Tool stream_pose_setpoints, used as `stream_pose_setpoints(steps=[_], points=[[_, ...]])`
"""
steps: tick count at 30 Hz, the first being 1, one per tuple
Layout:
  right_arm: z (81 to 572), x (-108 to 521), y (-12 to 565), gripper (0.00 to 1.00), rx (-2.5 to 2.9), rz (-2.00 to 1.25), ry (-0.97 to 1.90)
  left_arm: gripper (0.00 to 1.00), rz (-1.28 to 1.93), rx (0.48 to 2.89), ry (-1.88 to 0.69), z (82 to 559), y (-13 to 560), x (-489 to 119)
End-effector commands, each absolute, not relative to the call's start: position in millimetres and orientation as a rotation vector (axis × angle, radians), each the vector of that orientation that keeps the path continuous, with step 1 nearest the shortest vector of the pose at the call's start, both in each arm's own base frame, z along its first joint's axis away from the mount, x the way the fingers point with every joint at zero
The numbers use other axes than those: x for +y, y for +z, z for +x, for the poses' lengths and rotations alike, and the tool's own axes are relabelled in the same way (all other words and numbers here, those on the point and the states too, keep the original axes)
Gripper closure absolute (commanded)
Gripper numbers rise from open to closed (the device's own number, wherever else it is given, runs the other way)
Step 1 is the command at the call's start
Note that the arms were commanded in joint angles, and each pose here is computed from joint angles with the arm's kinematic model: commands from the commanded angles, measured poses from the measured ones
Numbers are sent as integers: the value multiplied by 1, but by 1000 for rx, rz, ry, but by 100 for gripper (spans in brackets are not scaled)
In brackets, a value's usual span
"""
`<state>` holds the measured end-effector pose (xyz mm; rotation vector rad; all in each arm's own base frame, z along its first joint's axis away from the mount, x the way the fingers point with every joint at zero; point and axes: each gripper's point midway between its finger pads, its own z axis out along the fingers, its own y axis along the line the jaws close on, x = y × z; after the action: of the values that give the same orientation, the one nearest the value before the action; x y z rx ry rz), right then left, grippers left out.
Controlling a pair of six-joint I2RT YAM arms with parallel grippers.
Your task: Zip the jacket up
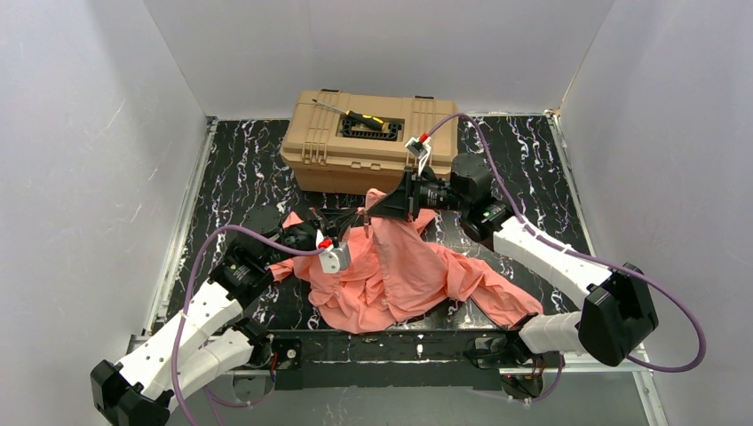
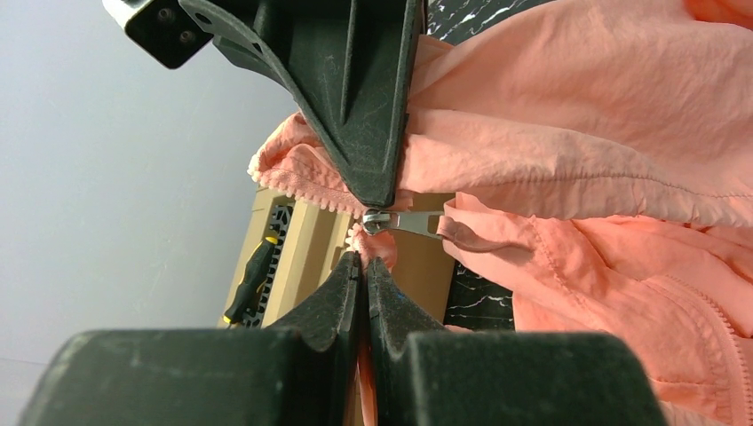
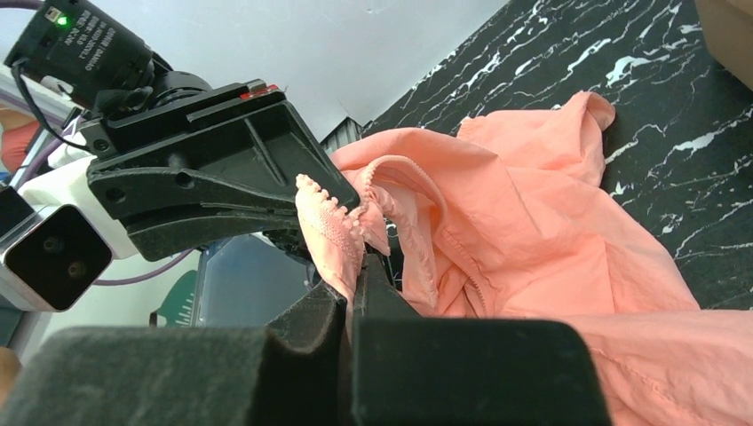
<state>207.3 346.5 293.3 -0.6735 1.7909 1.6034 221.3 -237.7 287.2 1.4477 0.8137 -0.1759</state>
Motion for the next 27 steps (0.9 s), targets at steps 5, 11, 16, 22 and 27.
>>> stream_pose_setpoints(steps=[5,11,16,22,27], points=[[198,342,321,99,1626,-743,1623,100,1442,777,-188,216,292,-239],[203,341,322,99,1610,-724,1594,100,1442,771,-194,214,293,-239],[204,341,327,99,1591,-715,1598,100,1443,770,-199,213,292,-239],[200,333,318,99,1643,-724,1571,100,1440,769,-197,212,293,-238],[196,325,301,99,1690,-730,1538,100,1409,795,-204,215,299,-238]])
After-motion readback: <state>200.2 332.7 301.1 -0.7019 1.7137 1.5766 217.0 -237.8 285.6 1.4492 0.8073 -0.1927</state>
